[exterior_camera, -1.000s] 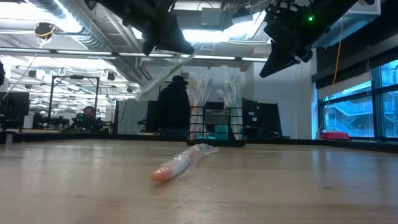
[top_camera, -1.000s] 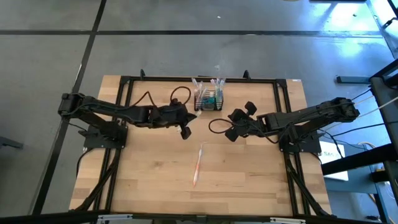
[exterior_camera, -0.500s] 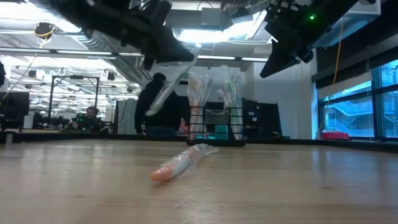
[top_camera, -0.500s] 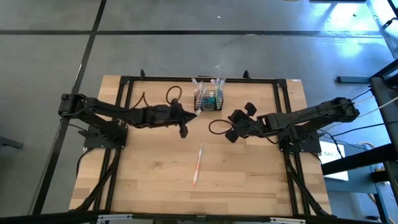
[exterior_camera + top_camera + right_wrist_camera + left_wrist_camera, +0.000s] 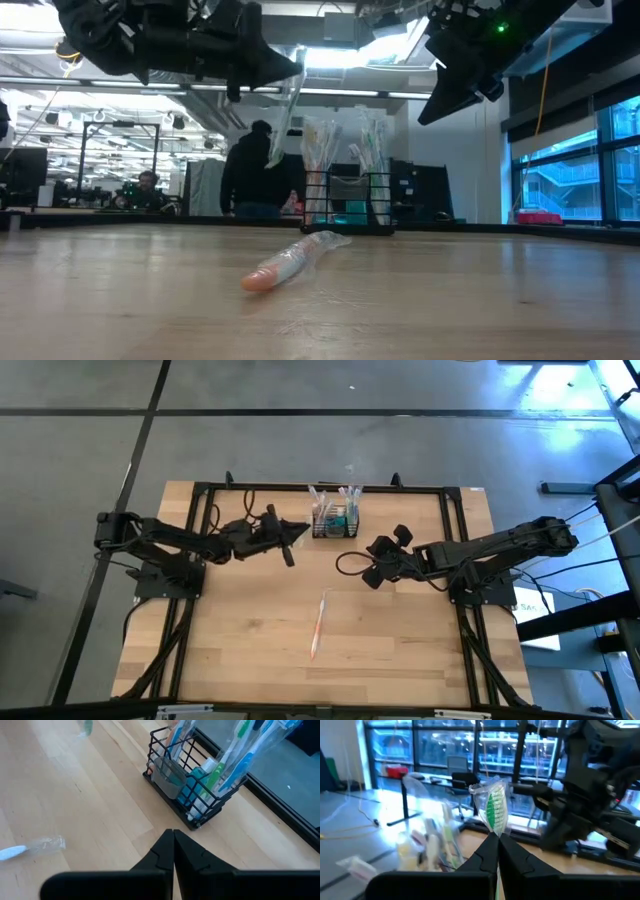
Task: Pick & Place toothbrushing station
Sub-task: Put the green toothbrush in the left section of the wire organizer
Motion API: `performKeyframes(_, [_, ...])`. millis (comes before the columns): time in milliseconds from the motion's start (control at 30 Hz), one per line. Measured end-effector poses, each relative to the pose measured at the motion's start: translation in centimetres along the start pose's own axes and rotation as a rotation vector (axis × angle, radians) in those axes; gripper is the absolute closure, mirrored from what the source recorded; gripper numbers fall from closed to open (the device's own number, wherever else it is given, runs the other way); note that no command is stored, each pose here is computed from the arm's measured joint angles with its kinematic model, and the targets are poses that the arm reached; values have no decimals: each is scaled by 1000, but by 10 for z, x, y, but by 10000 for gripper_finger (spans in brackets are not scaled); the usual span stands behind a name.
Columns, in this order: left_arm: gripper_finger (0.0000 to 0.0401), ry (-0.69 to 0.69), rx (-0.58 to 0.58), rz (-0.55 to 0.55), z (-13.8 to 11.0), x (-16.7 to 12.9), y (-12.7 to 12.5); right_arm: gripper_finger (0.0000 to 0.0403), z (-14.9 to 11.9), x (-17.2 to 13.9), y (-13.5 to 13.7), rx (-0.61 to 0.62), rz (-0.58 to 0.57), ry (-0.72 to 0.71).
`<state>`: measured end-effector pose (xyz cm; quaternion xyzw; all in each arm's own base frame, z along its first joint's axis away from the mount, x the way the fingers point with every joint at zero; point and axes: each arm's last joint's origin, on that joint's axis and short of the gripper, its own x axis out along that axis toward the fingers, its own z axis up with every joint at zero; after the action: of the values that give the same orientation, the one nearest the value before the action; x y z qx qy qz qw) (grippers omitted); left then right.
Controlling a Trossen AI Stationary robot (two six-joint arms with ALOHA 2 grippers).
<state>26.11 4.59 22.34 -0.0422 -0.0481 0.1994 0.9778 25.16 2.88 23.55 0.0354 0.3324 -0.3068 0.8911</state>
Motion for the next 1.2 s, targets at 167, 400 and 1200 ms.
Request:
performKeyframes(167, [399, -80, 26, 26, 7, 2, 9, 394, 0, 0, 0, 0, 0, 0])
performKeyframes(400, [399, -239, 75, -99, 10, 11, 22, 394, 0, 0, 0, 0, 0, 0])
performKeyframes(1200, [399, -293, -3, -72, -14, 60, 71, 394, 0, 0, 0, 0, 7, 3])
